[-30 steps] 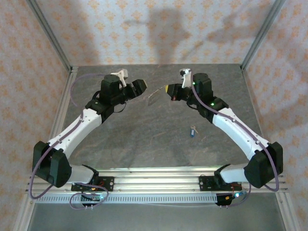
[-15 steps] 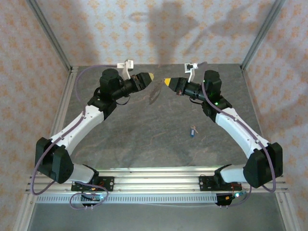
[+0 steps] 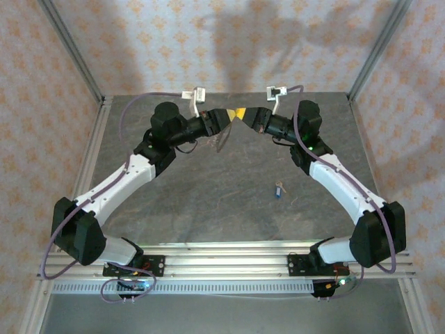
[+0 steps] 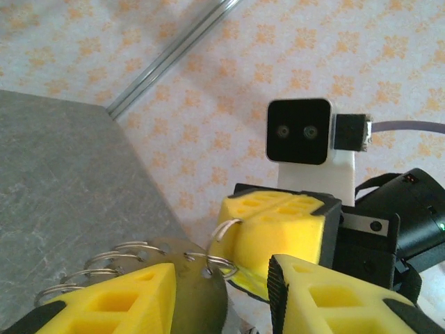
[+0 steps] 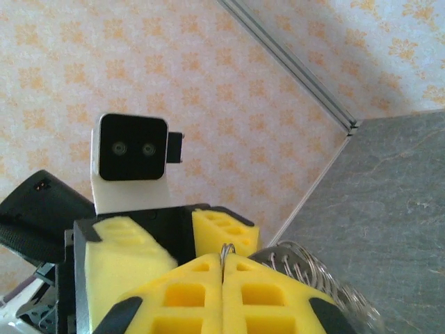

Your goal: Put the keys on the keyring

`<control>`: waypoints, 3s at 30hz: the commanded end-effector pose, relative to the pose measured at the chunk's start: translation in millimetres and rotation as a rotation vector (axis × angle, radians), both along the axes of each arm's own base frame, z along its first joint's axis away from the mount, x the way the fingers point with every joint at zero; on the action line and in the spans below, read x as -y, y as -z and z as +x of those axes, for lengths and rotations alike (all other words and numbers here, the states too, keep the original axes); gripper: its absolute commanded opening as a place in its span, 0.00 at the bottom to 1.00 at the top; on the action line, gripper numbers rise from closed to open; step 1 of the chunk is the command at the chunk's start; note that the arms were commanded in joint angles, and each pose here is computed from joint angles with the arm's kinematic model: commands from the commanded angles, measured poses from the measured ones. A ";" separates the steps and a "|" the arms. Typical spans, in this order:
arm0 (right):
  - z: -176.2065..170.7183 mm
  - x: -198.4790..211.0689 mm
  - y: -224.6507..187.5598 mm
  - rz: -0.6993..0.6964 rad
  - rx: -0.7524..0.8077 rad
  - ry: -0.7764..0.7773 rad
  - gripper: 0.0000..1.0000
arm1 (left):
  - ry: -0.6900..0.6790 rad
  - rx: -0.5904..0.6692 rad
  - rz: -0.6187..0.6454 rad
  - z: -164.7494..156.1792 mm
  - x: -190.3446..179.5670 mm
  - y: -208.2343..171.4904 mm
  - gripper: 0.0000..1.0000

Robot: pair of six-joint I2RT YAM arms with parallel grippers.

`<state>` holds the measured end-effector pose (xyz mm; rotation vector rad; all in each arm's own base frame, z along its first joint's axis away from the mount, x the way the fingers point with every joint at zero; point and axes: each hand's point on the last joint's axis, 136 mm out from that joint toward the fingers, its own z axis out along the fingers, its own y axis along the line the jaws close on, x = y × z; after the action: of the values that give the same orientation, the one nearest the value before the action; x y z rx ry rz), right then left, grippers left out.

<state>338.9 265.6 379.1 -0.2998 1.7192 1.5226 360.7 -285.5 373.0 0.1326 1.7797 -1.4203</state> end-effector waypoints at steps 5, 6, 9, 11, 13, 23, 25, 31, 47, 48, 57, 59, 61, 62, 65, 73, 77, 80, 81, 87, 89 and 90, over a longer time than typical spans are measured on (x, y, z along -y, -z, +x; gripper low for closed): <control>-7.9 0.3 -17.6 0.028 0.064 -0.024 0.00 | -0.043 0.133 0.003 -16.0 -16.0 -39.3 0.41; -8.1 0.1 -16.5 0.025 0.062 -0.024 0.00 | -0.052 0.136 0.002 -14.9 -18.3 -41.0 0.41; -9.4 0.7 -14.9 0.023 0.056 -0.025 0.00 | -0.078 0.131 0.004 -8.9 -25.4 -40.2 0.42; -10.2 0.9 -13.8 0.022 0.053 -0.025 0.00 | -0.080 0.123 0.007 -5.2 -26.3 -36.9 0.41; -10.9 1.0 -12.0 0.021 0.049 -0.027 0.00 | -0.071 0.119 0.009 -3.2 -24.9 -35.0 0.41; -10.3 0.2 0.5 0.027 0.016 -0.033 0.00 | -0.025 0.089 0.024 3.0 -14.2 -17.9 0.41; -10.6 0.1 2.1 0.029 0.012 -0.034 0.00 | -0.017 0.082 0.025 4.0 -12.1 -14.2 0.41; -11.3 0.0 4.5 0.030 0.005 -0.037 0.00 | 0.012 0.068 0.026 4.9 -5.1 -5.8 0.40; -9.7 0.1 16.0 0.015 -0.014 -0.030 0.00 | 0.085 0.082 0.029 -4.5 13.8 -3.8 0.33; -9.3 0.0 17.4 0.013 -0.018 -0.029 0.00 | 0.086 0.084 0.028 -4.7 13.5 -4.3 0.31; -3.9 -0.3 28.1 -0.004 -0.038 -0.015 0.00 | 0.121 0.104 0.021 -13.1 18.1 -8.2 0.18; -2.7 -0.5 30.6 -0.008 -0.043 -0.013 0.00 | 0.130 0.102 0.022 -14.7 19.2 -6.9 0.18; -1.9 -1.0 33.5 -0.011 -0.048 -0.015 0.00 | 0.122 0.097 0.029 -13.8 18.7 -4.8 0.19; -1.4 -1.0 36.4 -0.017 -0.052 -0.013 0.00 | 0.108 0.090 0.038 -12.1 17.1 -2.5 0.21; 1.0 -0.6 50.1 -0.045 -0.076 -0.002 0.00 | 0.050 0.070 0.065 -6.5 10.2 5.2 0.30; 9.9 -1.3 111.6 -0.150 -0.178 0.015 0.00 | -0.207 0.017 0.147 6.3 -30.2 27.0 0.60; 18.8 -8.3 144.7 -0.191 -0.228 0.007 0.00 | -0.245 0.003 0.163 5.0 -38.6 35.2 0.62; 24.3 -22.3 158.2 -0.192 -0.255 -0.028 0.00 | -0.257 -0.009 0.178 5.4 -41.7 41.3 0.62; 25.0 -28.1 159.4 -0.187 -0.258 -0.043 0.00 | -0.260 -0.012 0.181 5.8 -42.5 43.0 0.62; 16.8 -40.6 196.3 -0.259 -0.313 -0.086 0.00 | -0.266 -0.025 0.191 7.5 -44.0 48.7 0.62; 11.4 -33.0 226.2 -0.333 -0.357 -0.061 0.00 | -0.265 -0.026 0.190 7.7 -43.6 49.6 0.62; 7.6 -28.9 239.5 -0.363 -0.380 -0.051 0.00 | -0.265 -0.026 0.189 8.1 -43.6 49.6 0.62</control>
<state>349.6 301.0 160.5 -0.2157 2.2651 1.4482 368.2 -246.7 325.6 -0.0293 1.8763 -1.1056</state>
